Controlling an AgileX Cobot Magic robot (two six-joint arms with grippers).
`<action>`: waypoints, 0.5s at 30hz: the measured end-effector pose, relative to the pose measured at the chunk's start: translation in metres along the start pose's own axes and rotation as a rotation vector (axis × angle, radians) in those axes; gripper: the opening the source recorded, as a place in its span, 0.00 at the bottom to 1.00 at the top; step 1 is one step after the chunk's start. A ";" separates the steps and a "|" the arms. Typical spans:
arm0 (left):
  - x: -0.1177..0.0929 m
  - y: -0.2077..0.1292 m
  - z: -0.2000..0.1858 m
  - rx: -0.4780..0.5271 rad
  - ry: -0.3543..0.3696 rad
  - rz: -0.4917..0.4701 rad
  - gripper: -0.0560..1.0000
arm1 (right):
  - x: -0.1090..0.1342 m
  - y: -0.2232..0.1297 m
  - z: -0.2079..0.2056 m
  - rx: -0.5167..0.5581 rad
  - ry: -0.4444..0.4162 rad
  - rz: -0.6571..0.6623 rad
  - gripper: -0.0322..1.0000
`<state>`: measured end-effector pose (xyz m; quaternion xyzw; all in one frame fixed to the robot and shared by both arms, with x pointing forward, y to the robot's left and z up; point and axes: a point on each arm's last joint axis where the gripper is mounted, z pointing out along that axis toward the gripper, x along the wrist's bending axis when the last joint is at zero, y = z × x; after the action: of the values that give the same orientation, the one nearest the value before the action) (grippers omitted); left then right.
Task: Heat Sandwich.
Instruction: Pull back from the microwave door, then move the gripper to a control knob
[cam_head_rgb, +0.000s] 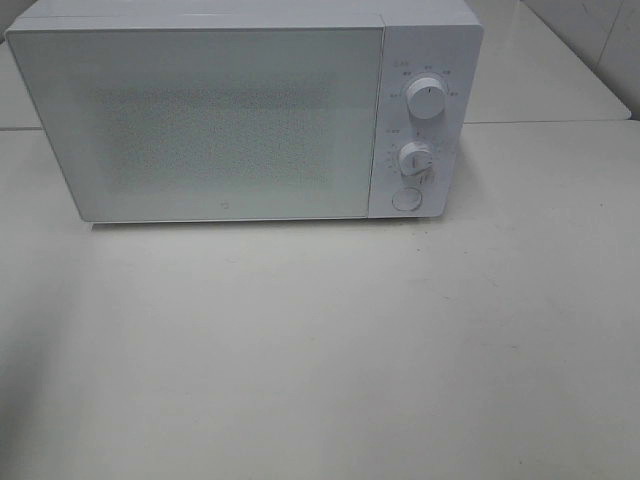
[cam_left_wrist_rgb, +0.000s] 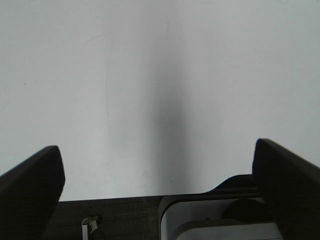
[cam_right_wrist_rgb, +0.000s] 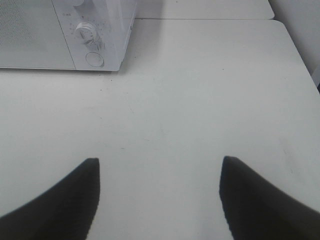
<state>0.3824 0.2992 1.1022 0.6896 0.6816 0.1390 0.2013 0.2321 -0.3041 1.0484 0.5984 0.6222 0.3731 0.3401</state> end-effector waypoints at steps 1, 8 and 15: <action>0.000 0.000 0.000 0.000 0.000 0.000 0.97 | 0.000 0.000 0.000 0.000 0.000 0.000 0.67; -0.003 -0.052 -0.007 -0.071 0.004 0.010 0.97 | 0.000 0.000 0.000 0.000 0.000 0.000 0.67; -0.005 -0.083 -0.012 -0.160 0.007 0.020 0.97 | 0.000 0.000 0.000 -0.001 0.000 0.000 0.67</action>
<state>0.3028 0.2947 1.0746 0.6776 0.6622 0.1975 0.2518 0.2321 -0.3041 1.0485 0.5982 0.6220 0.3734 0.3404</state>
